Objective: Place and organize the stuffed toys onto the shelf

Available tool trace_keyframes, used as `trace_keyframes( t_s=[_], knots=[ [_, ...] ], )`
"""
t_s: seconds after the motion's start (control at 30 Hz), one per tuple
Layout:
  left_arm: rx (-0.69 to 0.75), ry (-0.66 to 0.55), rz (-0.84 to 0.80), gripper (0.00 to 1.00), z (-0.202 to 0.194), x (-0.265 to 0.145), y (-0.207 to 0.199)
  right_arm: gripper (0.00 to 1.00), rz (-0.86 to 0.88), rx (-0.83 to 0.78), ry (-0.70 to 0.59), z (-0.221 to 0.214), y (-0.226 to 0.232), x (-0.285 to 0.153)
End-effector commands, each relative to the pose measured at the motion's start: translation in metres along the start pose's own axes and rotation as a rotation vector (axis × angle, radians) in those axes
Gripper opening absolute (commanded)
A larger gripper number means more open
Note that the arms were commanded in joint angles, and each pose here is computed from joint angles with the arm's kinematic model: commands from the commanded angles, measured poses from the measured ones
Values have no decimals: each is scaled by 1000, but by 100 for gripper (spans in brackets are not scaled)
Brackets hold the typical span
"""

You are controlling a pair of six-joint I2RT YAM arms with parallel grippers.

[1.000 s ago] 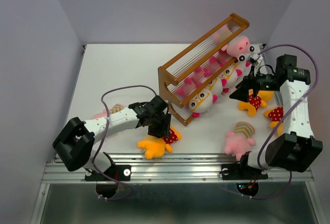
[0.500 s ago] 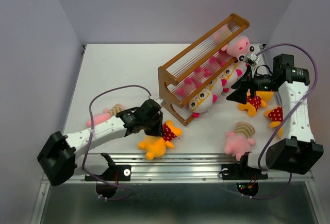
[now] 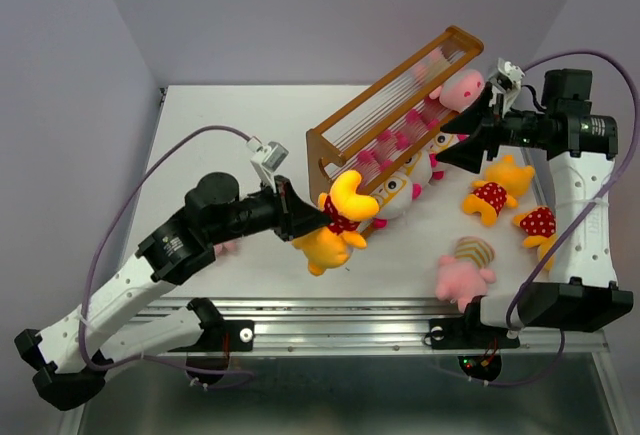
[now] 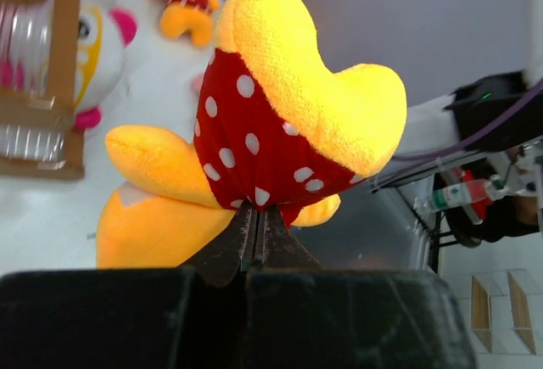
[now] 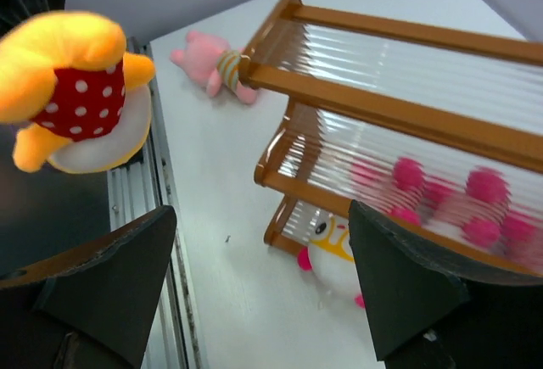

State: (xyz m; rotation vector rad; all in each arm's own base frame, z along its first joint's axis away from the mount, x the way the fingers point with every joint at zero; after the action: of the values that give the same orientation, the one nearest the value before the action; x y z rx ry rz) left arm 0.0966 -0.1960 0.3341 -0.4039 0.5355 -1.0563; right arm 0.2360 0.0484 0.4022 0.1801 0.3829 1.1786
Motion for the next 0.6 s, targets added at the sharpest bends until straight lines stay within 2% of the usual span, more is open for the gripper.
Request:
trace_keyframes(
  t_s=[0.0, 0.1, 0.13, 0.17, 0.2, 0.23, 0.3, 0.33, 0.57],
  knots=[
    [126, -277, -230, 0, 89, -9, -57, 89, 216, -186, -85, 15, 24, 18],
    [194, -381, -310, 0, 136, -9, -78, 89, 374, -278, -122, 22, 34, 32],
    [200, -382, -318, 0, 145, 1, -78, 90, 439, -194, -87, 23, 55, 35],
    [220, -414, -358, 0, 158, -1, -82, 90, 447, -401, -122, 41, 60, 39],
    [240, -444, -397, 0, 170, -6, -90, 93, 472, -267, -86, 29, 66, 42],
    [243, -422, -431, 0, 174, 3, -88, 94, 501, -434, -118, 39, 75, 46],
    [269, -471, -493, 0, 189, 2, -92, 98, 542, -404, -102, 39, 80, 54],
    [237, -454, -514, 0, 191, 12, -89, 100, 551, -407, -105, 44, 83, 56],
    [255, -465, -613, 0, 204, 18, -97, 100, 547, -377, -188, 65, 87, 83]
  ],
)
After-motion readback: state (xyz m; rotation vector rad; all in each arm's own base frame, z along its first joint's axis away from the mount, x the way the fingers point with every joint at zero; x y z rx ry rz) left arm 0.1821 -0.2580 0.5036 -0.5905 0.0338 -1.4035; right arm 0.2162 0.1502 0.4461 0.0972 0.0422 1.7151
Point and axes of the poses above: each gripper's point midway between its finger pads, its own x axis out along the fingers, its own y axis along the line the jaws close on, z = x × y, the point moved 8 cm from there along -x, back along the fingers, and after that the axes turned 9 degrees about x, right-handed, at the moved point
